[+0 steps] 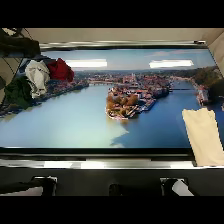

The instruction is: Fold the shirts.

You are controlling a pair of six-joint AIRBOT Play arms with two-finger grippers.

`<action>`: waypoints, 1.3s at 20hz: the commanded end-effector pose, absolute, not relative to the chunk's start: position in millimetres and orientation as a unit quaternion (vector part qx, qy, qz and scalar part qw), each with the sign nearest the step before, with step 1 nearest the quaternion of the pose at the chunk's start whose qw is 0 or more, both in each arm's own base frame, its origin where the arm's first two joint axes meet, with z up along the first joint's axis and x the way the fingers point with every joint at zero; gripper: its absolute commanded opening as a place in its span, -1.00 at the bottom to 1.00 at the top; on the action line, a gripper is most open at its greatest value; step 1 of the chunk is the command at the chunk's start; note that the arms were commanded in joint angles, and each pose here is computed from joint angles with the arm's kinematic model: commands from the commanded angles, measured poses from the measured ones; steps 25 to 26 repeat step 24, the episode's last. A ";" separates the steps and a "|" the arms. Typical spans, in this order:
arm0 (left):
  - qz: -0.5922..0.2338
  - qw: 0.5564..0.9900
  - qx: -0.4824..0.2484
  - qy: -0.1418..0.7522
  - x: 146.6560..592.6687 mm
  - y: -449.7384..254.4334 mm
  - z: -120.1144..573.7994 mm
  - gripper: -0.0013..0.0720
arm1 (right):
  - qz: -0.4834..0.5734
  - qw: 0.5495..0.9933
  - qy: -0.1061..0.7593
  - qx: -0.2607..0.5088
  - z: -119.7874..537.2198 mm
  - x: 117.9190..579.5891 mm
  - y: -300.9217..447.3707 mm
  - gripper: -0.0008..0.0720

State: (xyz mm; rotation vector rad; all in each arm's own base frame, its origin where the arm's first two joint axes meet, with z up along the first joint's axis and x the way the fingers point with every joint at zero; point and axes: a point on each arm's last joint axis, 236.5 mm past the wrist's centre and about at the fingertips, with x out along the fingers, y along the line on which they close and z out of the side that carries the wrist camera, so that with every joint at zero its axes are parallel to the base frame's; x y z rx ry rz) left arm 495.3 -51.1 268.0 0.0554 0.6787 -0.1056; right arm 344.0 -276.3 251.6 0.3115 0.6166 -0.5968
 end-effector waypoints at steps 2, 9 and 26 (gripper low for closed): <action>0.068 0.862 0.062 0.498 462.1 -14.9 161.5 0.44 | -0.099 0.907 0.381 0.149 233.4 423.6 -84.4 0.59; 0.012 0.799 0.008 0.602 380.8 -49.3 55.6 0.95 | 0.003 0.781 0.618 0.090 92.5 408.0 39.8 0.83; 0.008 0.815 0.007 0.579 392.1 -50.8 65.7 0.95 | -0.003 0.780 0.620 0.085 91.7 406.4 36.2 0.83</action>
